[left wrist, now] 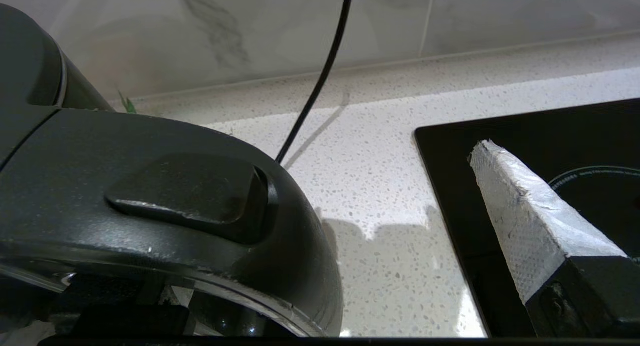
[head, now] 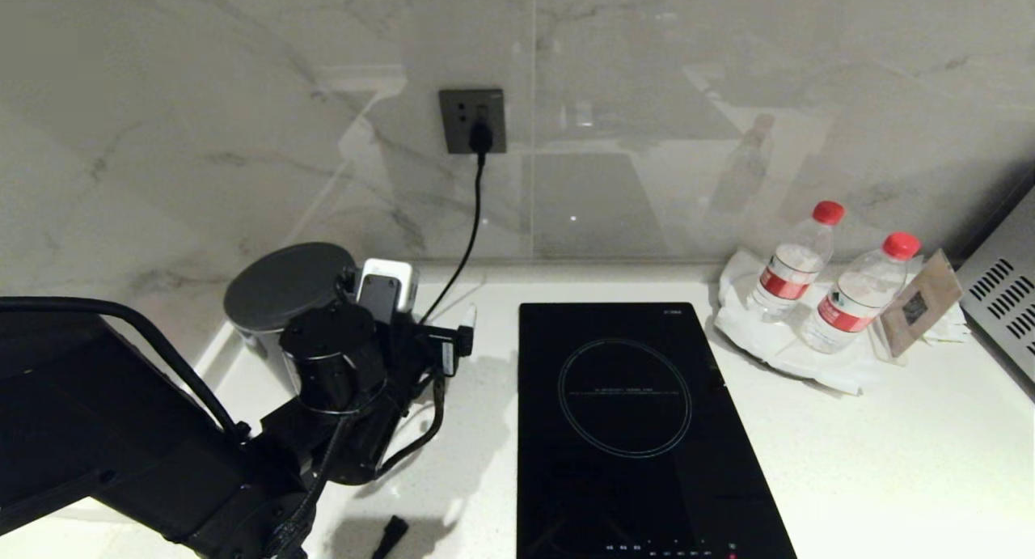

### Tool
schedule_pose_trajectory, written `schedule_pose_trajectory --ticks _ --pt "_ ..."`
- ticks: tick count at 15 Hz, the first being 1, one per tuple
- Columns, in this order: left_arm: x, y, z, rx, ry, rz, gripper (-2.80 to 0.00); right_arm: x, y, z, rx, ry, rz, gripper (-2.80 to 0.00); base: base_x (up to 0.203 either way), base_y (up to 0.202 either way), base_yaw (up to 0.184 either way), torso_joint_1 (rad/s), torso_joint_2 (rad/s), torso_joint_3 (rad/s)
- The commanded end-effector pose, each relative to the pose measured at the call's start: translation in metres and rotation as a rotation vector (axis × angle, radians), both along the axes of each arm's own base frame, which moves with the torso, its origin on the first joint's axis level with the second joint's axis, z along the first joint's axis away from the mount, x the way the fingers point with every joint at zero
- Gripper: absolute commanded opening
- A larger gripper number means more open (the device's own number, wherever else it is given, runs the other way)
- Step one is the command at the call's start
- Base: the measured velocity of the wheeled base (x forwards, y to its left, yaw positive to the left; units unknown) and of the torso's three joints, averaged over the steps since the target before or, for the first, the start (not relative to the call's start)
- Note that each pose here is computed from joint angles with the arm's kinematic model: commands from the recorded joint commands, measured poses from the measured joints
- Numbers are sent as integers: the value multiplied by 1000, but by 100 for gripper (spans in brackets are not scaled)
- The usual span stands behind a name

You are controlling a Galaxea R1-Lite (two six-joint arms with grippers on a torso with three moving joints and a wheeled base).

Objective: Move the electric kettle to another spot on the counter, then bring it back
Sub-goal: Pick up the kettle

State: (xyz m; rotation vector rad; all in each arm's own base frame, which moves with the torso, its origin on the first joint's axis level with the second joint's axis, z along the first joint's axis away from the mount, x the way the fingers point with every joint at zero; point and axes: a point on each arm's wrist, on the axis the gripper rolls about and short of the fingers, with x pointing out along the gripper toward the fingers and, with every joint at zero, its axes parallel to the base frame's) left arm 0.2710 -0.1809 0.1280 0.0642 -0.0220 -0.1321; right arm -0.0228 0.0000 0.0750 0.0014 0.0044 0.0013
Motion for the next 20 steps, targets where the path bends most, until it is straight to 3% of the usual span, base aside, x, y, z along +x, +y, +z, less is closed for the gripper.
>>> schedule_pose_trajectory --ticks 1,20 --pt "-1 1 1 -4 -6 2 0 0 0 0 0 0 0 -280 0 0 0 0 0 0" --pt "-2 -1 -3 -1 7 -5 0 0 0 0 0 0 2 -280 0 0 0 0 0 0"
